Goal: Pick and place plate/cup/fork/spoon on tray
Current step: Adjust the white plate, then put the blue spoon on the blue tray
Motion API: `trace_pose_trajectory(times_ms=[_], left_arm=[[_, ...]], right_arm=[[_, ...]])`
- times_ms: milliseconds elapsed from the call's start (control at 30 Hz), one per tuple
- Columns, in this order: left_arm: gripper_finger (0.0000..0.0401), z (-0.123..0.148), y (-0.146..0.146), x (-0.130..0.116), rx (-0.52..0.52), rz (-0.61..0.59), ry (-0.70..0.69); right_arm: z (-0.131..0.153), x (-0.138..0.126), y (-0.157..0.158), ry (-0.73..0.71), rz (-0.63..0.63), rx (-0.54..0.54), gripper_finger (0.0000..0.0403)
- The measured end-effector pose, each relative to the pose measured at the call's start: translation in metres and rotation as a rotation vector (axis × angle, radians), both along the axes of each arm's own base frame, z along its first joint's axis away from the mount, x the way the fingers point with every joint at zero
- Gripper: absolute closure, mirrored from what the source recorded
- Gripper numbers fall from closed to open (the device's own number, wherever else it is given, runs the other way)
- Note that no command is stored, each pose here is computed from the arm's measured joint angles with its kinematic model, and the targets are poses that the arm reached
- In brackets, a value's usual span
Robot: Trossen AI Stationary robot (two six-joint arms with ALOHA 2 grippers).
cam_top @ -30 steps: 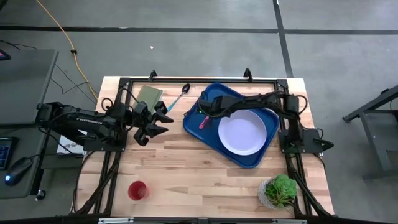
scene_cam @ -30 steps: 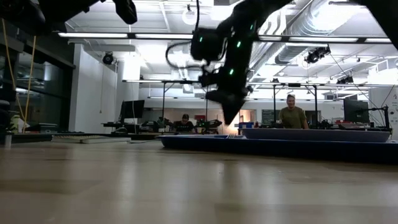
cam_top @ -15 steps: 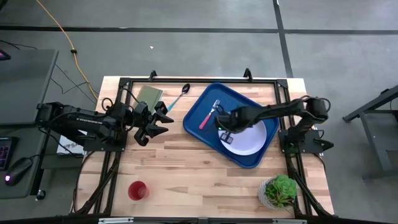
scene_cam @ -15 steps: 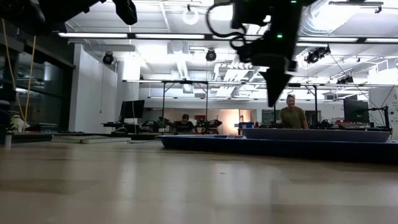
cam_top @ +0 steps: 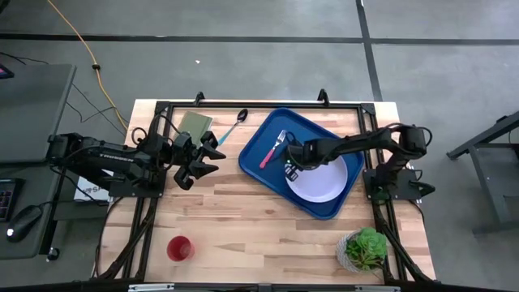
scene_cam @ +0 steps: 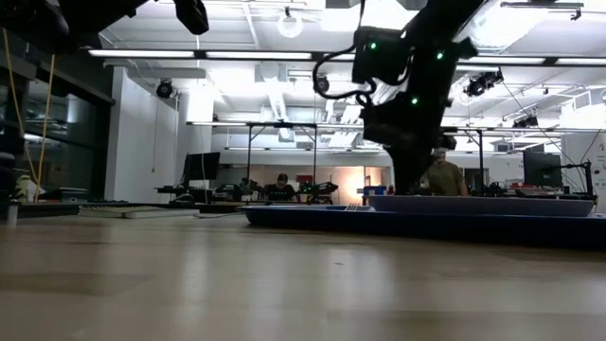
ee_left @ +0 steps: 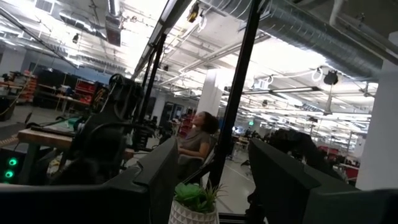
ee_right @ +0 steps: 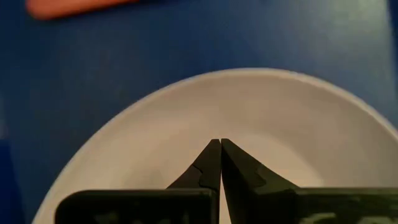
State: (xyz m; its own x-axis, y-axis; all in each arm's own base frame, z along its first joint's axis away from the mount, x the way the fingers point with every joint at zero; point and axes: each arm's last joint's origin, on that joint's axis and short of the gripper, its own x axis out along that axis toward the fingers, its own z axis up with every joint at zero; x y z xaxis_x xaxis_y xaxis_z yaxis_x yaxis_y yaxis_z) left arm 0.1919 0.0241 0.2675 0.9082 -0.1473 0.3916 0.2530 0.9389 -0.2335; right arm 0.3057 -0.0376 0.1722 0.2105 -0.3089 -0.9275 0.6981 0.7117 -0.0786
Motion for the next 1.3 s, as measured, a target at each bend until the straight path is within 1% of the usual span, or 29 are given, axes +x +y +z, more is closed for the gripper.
trace_pose_trajectory(times_ms=[200,267,367,533,1000,1067,1167,1300], left_arm=[[0.0222,0.0,0.0,0.0,0.0,0.001,0.001],[0.0222,0.0,0.0,0.0,0.0,0.001,0.0],[0.0222,0.0,0.0,0.0,0.0,0.001,0.0],[0.0222,0.0,0.0,0.0,0.0,0.001,0.0],[0.0222,0.0,0.0,0.0,0.0,0.001,0.0],[0.0222,0.0,0.0,0.0,0.0,0.0,0.0],[0.0222,0.0,0.0,0.0,0.0,0.001,0.0],[0.0222,-0.002,0.0,0.001,-0.001,-0.004,0.02]], right_arm=[[-0.011,0.005,-0.012,-0.001,-0.029,0.002,0.0403],[-0.013,0.007,-0.014,0.0,-0.018,-0.002,0.0403],[-0.016,0.012,-0.015,-0.035,-0.007,-0.01,0.0403],[-0.015,0.019,-0.016,-0.096,0.017,-0.026,0.0403],[-0.01,0.028,-0.02,-0.184,0.047,-0.078,0.0403],[-0.009,0.029,-0.02,-0.192,0.065,-0.095,0.0403],[-0.005,0.031,-0.021,-0.195,0.113,-0.153,0.0403],[0.018,0.021,-0.016,-0.182,0.145,-0.234,0.0403]])
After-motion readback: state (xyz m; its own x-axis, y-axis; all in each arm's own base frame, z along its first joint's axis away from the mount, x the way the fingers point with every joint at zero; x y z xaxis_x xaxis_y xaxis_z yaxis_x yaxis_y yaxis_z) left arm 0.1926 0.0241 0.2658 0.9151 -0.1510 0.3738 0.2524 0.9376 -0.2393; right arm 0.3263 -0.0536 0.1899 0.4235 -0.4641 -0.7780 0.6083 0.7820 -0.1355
